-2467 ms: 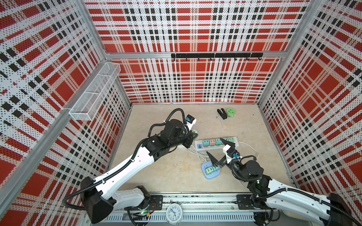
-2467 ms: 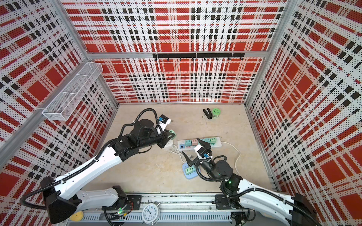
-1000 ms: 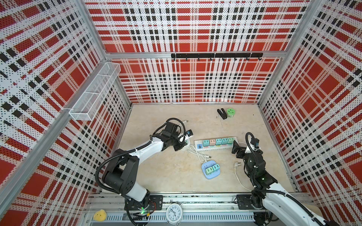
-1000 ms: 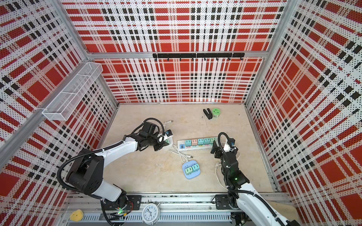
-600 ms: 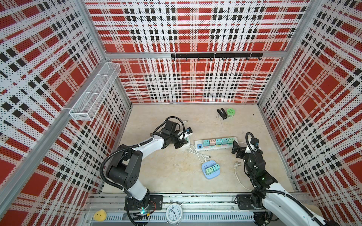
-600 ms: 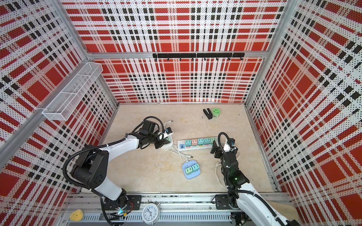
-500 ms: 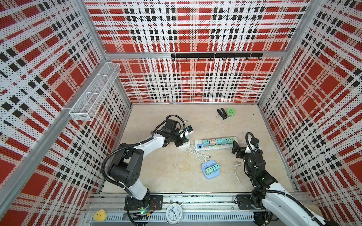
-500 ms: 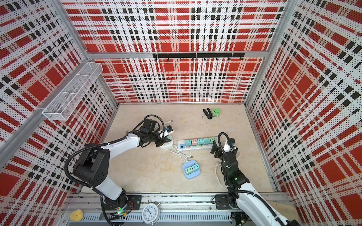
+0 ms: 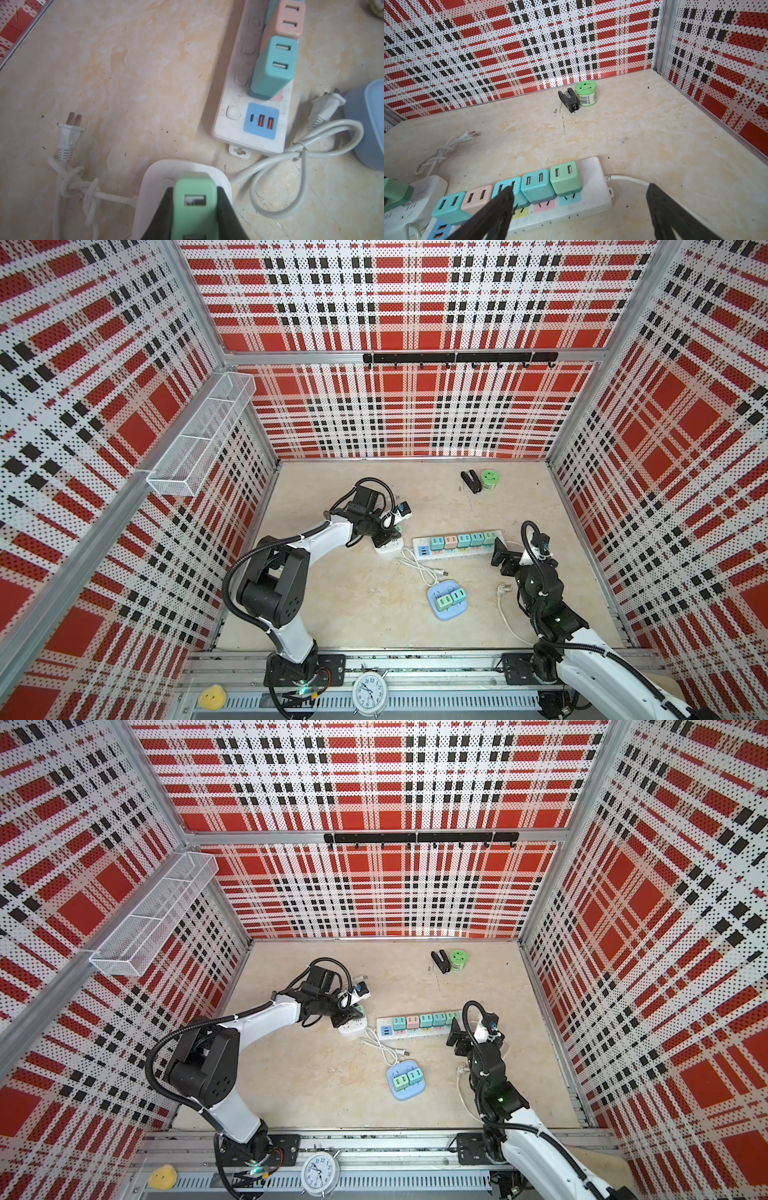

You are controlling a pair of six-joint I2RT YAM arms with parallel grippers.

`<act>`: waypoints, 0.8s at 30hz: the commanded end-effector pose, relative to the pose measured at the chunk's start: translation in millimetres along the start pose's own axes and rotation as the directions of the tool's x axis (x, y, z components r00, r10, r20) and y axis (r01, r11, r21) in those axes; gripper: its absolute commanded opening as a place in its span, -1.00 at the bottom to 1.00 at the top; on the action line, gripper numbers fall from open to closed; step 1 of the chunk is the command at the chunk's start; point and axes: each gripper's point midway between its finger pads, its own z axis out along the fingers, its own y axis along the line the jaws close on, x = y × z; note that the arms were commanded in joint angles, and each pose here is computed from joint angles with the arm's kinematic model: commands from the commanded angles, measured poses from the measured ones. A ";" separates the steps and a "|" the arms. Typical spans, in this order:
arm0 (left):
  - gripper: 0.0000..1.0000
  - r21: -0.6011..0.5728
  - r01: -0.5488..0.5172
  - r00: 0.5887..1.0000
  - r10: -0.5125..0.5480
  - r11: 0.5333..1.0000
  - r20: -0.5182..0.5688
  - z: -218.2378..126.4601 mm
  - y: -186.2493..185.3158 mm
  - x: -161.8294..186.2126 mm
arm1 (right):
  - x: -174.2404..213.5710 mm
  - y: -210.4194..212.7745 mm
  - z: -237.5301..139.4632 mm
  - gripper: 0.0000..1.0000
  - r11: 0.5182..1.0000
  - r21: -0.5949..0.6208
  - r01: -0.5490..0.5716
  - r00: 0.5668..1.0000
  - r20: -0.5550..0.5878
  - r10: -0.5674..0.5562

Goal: Insert the plug
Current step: 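Lower the green adapter with left gripper into the small white socket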

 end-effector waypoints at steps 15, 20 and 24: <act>-1.00 0.057 -0.027 0.991 0.034 0.998 -0.128 11.0 -10.2 21.2 | -6.3 2.1 0.8 1.00 1.000 -0.012 -0.019 0.999 0.028 0.019; -1.00 0.061 -0.044 0.995 0.049 0.997 -0.091 7.1 -13.4 10.7 | -5.4 2.4 1.9 1.00 1.000 -0.010 -0.017 1.000 0.023 0.017; -1.00 0.073 -0.057 0.993 0.064 0.996 -0.100 11.3 -17.4 8.6 | -5.4 2.9 2.3 1.00 1.000 -0.011 -0.015 1.000 0.020 0.015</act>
